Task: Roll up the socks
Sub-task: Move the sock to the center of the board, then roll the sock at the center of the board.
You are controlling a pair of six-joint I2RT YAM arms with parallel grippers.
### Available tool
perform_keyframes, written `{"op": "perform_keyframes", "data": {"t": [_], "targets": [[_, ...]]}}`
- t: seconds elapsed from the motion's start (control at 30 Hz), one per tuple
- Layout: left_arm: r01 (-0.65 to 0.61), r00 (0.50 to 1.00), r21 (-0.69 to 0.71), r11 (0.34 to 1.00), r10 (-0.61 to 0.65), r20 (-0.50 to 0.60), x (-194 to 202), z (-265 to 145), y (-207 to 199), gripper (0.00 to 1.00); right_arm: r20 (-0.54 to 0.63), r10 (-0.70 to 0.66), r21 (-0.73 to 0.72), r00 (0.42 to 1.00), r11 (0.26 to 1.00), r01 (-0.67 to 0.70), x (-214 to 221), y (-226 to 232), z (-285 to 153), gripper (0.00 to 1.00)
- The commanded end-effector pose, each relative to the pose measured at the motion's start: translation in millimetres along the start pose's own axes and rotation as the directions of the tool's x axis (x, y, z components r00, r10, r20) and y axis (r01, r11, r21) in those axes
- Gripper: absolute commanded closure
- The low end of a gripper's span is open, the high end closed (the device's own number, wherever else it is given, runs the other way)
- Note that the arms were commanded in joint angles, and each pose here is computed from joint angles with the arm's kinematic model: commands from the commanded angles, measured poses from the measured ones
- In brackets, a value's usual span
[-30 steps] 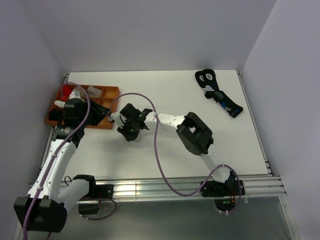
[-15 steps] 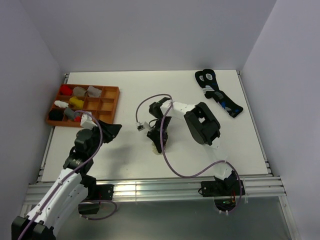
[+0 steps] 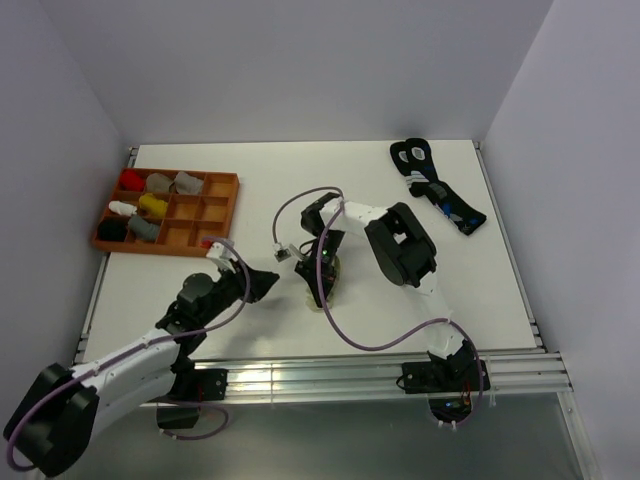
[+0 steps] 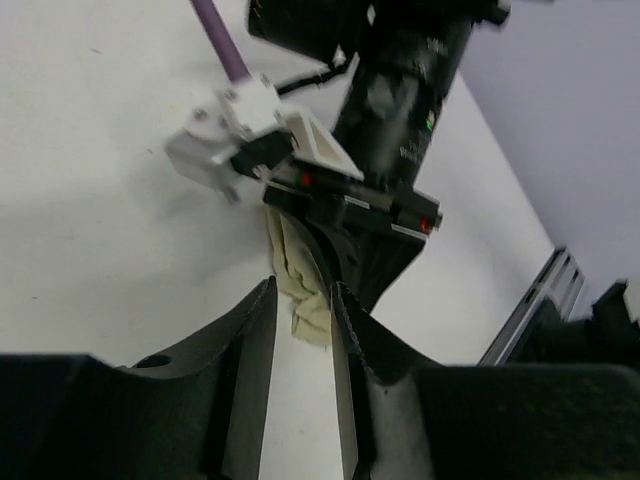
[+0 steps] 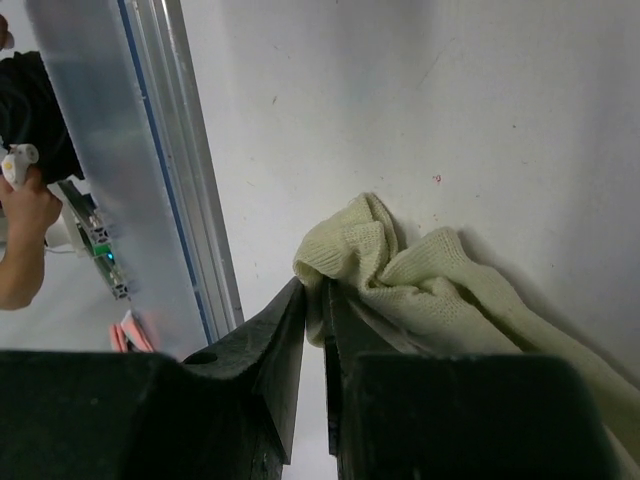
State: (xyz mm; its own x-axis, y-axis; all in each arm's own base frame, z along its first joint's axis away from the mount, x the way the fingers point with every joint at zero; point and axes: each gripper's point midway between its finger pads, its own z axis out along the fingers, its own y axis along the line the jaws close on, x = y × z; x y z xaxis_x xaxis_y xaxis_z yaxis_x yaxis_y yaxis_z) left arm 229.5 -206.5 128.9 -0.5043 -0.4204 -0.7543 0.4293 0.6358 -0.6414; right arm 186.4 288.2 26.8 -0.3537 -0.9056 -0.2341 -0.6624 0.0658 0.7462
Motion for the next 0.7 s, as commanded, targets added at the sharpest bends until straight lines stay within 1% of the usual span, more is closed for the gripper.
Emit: {"op": "perform_keyframes", "data": {"t": [0.0,0.07,0.1,0.13,0.23,0.27,0.37,0.4,0.43,0.5,0.53,0.63,0.67], "targets": [[-0.16,0.987,0.176,0.971,0.159,0.019,3.3,6.3,-32.9,0.67,0.008,0.014,-0.054,1.0,0.998,-0.014,-9.0,20.3,-8.1,0.81],[-0.192,0.981,0.205,0.96,0.194,0.012,9.3,9.5,-38.1,0.66,0.006,0.033,-0.063,0.999,0.998,-0.032,-10.5,20.1,-7.8,0.82],[-0.198,0.978,0.221,0.955,0.208,-0.023,20.3,12.7,-40.9,0.66,0.014,0.033,-0.055,0.999,0.998,-0.032,-11.4,17.7,-7.3,0.82],[-0.215,0.973,0.233,0.949,0.227,-0.028,23.6,15.0,-43.4,0.66,0.023,0.046,-0.038,0.999,0.998,-0.045,-12.7,18.2,-9.4,0.82],[-0.225,0.967,0.27,0.936,0.248,-0.054,37.7,22.1,-52.0,0.66,0.04,0.028,-0.018,0.999,0.999,-0.028,-13.2,18.6,-11.0,0.82],[-0.221,0.968,0.273,0.936,0.245,-0.058,39.9,23.6,-52.4,0.66,0.043,0.031,-0.016,0.999,0.999,-0.031,-13.6,19.2,-11.4,0.82],[-0.22,0.971,0.302,0.928,0.237,-0.019,36.7,26.0,-57.8,0.65,0.048,0.038,-0.015,0.998,0.999,-0.037,-13.8,22.6,-12.8,0.83],[-0.218,0.971,0.308,0.926,0.238,-0.03,40.2,28.5,-57.2,0.65,0.052,0.038,-0.011,0.998,0.999,-0.038,-12.3,22.3,-11.4,0.83],[-0.221,0.971,0.324,0.92,0.24,-0.019,38.2,30.7,-61.3,0.65,0.061,0.033,-0.003,0.998,0.999,-0.033,-12.6,25.1,-13.2,0.83],[-0.214,0.97,0.327,0.921,0.24,-0.044,45.2,38.2,-58.7,0.66,0.075,0.032,0.013,0.997,0.999,-0.033,-10.8,27.4,-13.4,0.83],[-0.215,0.97,0.343,0.915,0.241,-0.035,44.6,40.2,-61.8,0.66,0.078,0.042,0.019,0.996,0.999,-0.043,-10.0,28.0,-13.3,0.83],[-0.194,0.969,0.371,0.908,0.236,-0.071,56.8,46.3,-61.3,0.67,0.096,0.051,0.043,0.994,0.998,-0.055,-8.4,29.2,-14.1,0.83],[-0.186,0.971,0.392,0.901,0.23,-0.069,59.1,47.3,-63.6,0.67,0.101,0.049,0.052,0.994,0.997,-0.054,-6.8,28.0,-14.3,0.83]]}}
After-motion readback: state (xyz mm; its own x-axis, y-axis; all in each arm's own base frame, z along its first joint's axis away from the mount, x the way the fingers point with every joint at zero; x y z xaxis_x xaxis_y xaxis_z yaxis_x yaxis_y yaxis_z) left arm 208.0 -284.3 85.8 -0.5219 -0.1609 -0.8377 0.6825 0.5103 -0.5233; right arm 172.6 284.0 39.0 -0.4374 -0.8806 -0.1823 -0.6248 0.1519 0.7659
